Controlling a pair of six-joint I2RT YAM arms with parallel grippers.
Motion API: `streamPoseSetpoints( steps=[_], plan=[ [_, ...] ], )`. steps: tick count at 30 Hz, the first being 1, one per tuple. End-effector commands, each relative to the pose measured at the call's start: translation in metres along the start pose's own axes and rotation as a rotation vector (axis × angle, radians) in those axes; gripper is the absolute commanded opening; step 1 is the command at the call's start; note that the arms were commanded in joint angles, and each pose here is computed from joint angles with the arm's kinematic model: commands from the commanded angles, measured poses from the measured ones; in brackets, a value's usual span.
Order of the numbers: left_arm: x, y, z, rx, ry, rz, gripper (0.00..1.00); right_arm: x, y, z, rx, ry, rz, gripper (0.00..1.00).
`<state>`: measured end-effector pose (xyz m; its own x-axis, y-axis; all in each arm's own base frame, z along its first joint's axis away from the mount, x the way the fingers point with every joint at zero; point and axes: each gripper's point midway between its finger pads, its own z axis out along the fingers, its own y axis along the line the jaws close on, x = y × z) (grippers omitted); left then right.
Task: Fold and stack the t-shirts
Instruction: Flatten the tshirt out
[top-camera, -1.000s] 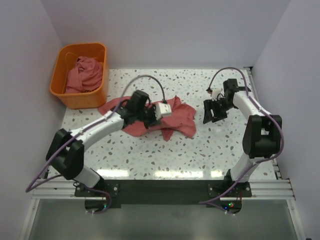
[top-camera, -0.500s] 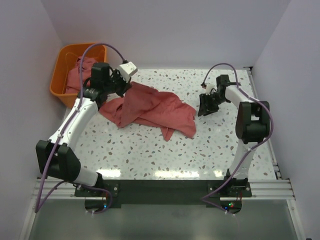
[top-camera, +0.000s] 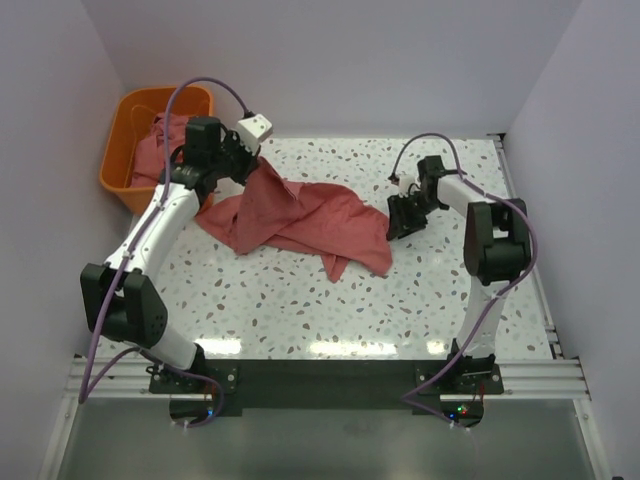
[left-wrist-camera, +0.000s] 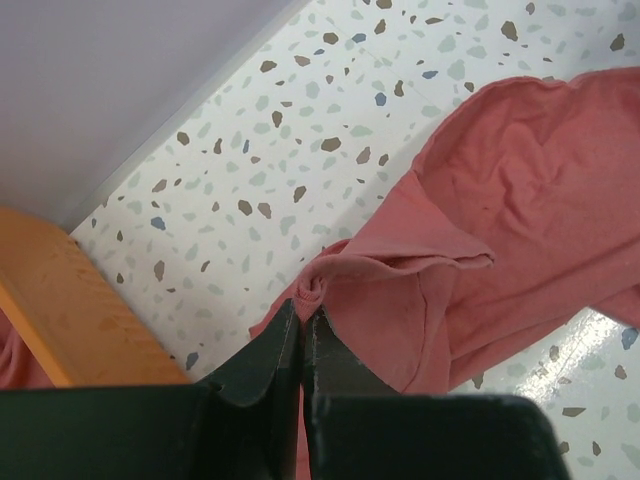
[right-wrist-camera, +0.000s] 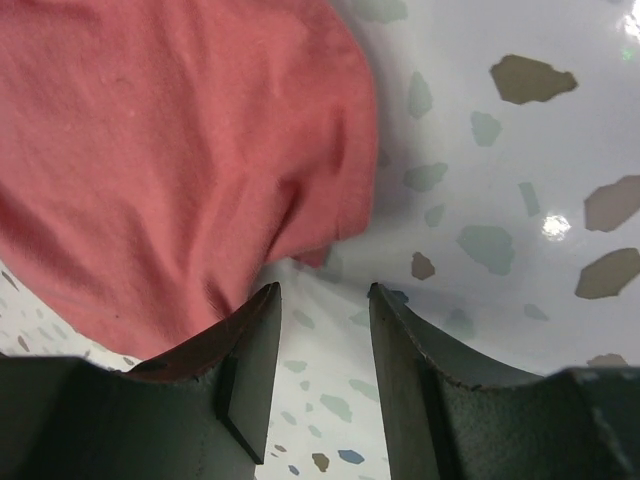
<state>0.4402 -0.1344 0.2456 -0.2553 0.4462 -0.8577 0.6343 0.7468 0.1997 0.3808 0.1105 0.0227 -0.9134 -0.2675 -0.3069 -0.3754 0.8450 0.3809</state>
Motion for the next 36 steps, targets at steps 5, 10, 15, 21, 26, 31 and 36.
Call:
streamPoseSetpoints(
  steps=[5, 10, 15, 21, 26, 31, 36],
  plan=[
    [-0.022, 0.016, -0.003, -0.045, -0.053, 0.001, 0.00, -0.005, 0.004, 0.020, 0.047, 0.000, -0.009, 0.46],
    [-0.022, 0.018, -0.003, -0.051, -0.053, -0.003, 0.00, -0.006, -0.001, 0.031, 0.092, 0.012, -0.002, 0.36],
    [-0.023, 0.025, -0.003, -0.076, -0.059, -0.026, 0.00, -0.001, -0.009, 0.030, 0.141, 0.045, -0.026, 0.05],
    [-0.030, 0.034, -0.004, -0.091, -0.081, -0.046, 0.00, -0.010, -0.015, -0.014, 0.231, -0.010, -0.099, 0.00],
    [-0.039, 0.041, -0.009, -0.101, -0.110, -0.055, 0.00, -0.020, -0.035, -0.074, 0.341, -0.089, -0.135, 0.00],
    [-0.034, 0.041, -0.008, -0.100, -0.104, -0.066, 0.00, -0.006, -0.059, -0.103, 0.396, -0.060, -0.155, 0.00],
    [-0.027, 0.038, -0.001, -0.085, -0.096, -0.076, 0.00, 0.012, -0.057, -0.084, 0.312, 0.037, -0.182, 0.00]
  ],
)
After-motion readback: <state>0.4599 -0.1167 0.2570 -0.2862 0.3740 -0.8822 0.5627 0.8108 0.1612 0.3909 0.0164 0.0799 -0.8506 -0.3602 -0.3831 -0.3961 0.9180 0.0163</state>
